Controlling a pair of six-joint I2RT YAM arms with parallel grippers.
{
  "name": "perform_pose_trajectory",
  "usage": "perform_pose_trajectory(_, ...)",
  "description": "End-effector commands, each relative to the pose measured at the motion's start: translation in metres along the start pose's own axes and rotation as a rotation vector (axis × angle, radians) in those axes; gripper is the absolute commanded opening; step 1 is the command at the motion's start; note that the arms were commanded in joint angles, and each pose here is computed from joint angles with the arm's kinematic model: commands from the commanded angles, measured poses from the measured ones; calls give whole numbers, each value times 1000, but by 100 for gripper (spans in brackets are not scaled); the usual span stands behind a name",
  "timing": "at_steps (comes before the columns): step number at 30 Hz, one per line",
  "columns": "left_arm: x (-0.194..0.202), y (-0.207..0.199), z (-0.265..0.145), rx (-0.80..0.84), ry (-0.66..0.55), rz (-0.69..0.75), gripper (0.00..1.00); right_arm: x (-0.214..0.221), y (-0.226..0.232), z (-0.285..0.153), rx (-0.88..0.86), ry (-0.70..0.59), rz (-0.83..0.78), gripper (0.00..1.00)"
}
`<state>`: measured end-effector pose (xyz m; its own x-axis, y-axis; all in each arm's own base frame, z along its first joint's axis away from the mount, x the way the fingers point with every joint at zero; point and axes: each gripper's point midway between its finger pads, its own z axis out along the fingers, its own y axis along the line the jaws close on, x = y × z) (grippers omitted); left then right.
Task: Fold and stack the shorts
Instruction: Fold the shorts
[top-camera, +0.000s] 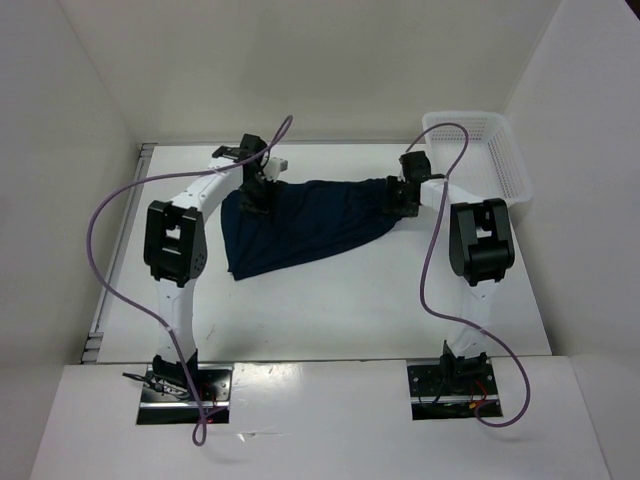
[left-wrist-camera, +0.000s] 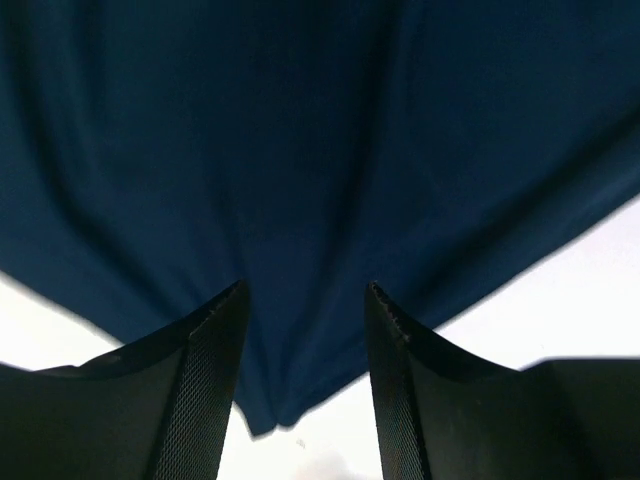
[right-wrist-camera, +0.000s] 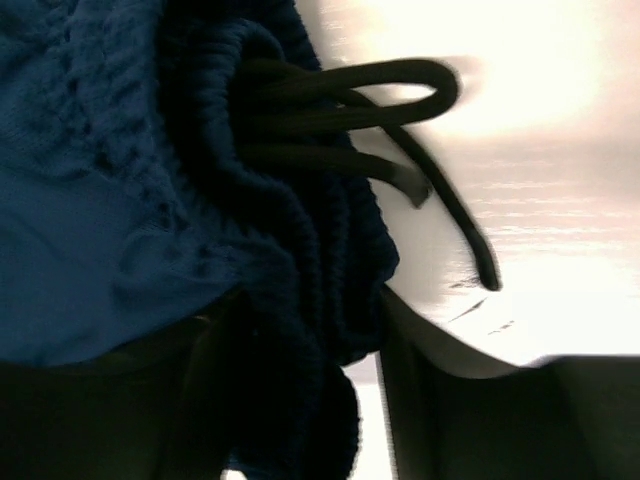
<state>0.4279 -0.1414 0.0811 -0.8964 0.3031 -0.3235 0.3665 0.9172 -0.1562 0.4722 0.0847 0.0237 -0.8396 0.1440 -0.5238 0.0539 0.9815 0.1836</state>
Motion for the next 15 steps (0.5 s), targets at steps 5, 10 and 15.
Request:
perform_pose_trajectory(5,-12,-2,36,-66,13,51,58,23,7,3,-54,70,41,38)
perform_pose_trajectory(10,1,-5,52,-50,46,55,58,22,8,5,-67,60,15,14)
perform_pose_trajectory(15,9,-15,68,-33,77,70,59,-23,15,-16,-82,-62,-80,0)
